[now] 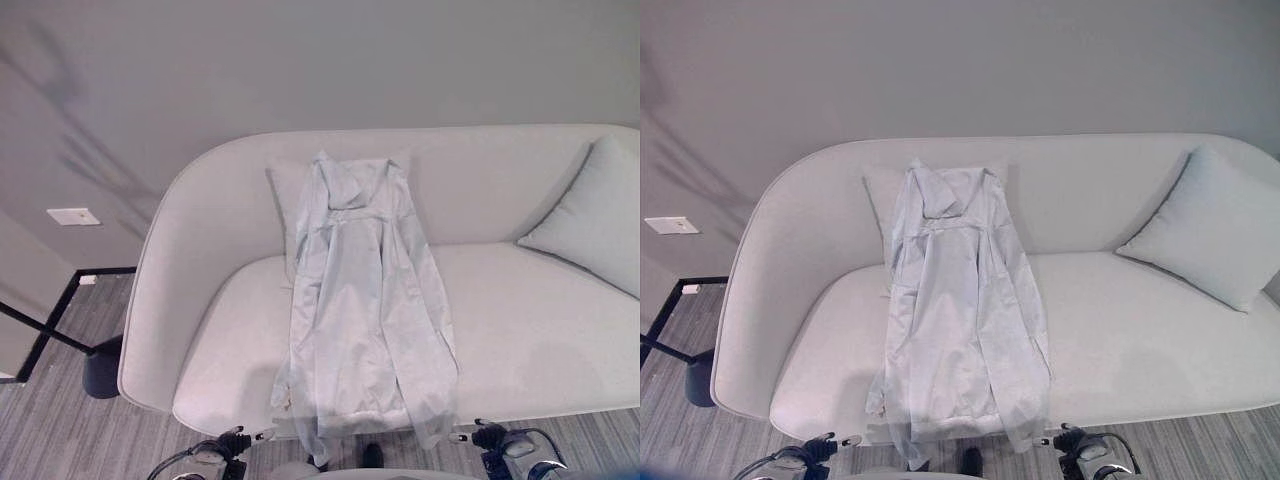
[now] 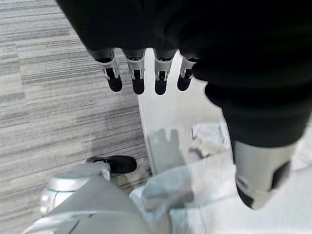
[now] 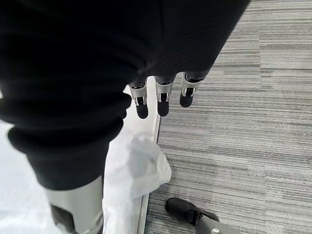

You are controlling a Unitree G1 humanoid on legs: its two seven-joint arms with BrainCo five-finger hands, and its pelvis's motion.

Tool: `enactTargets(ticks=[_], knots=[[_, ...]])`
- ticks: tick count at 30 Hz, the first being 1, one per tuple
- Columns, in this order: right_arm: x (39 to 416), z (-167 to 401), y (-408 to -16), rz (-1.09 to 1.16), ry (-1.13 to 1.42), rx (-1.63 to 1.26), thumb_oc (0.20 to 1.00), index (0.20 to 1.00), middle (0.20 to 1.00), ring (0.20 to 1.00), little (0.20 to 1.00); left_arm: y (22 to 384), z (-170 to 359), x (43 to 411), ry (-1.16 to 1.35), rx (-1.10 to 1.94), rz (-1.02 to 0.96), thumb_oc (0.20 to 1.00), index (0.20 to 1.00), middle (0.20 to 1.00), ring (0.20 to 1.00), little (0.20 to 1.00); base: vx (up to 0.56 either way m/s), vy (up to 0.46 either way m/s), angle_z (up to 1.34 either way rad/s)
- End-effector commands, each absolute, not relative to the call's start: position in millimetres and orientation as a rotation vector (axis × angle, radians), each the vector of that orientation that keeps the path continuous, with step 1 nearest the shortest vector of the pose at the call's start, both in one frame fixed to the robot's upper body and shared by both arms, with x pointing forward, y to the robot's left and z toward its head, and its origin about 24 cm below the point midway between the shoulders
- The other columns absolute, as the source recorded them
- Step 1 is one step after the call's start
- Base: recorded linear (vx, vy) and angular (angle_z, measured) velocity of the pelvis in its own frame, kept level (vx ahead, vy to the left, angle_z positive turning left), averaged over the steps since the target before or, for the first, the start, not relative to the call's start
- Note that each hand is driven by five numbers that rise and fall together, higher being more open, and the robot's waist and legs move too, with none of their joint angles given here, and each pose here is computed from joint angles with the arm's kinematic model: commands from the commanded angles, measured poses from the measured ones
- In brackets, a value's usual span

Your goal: Hang the clothes on the sofa on the clothes rack.

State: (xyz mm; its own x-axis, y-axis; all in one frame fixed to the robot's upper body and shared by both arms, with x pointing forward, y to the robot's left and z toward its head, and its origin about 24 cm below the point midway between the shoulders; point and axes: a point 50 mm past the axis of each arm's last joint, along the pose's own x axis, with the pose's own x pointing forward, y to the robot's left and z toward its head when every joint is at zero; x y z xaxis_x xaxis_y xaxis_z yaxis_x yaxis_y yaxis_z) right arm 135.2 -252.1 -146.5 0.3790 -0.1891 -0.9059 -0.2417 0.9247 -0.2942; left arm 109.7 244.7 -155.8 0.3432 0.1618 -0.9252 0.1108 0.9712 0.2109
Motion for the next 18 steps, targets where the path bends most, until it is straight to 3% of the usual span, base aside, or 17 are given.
enactTargets(ticks=[1,6,11,18], knots=[[142.0,-141.6,-258.9,0.035,1.155,-0.439,1.0,1.0,1.0,1.0,1.0,257.2,-150.3,117.6,1.203,0.28,0.072,1.0,1.0,1.0,1.0,1.0,0.05,0.137,-0.03],[147.5,-136.4,-268.2,0.02,1.136,-0.464,1.0,1.0,1.0,1.0,1.0,260.1,-148.9,119.1,1.196,0.284,0.084,1.0,1.0,1.0,1.0,1.0,0.05,0.125,-0.22],[129.1,-139.6,-278.4,-0.005,1.195,-0.492,1.0,1.0,1.0,1.0,1.0,269.2,-145.8,119.5,1.193,0.31,0.099,1.0,1.0,1.0,1.0,1.0,0.13,-0.066,0.01],[130.5,-140.7,-272.7,-0.002,1.174,-0.456,1.0,1.0,1.0,1.0,1.0,249.8,-144.2,141.0,1.122,0.297,0.033,1.0,1.0,1.0,1.0,1.0,0.04,-0.152,0.27]])
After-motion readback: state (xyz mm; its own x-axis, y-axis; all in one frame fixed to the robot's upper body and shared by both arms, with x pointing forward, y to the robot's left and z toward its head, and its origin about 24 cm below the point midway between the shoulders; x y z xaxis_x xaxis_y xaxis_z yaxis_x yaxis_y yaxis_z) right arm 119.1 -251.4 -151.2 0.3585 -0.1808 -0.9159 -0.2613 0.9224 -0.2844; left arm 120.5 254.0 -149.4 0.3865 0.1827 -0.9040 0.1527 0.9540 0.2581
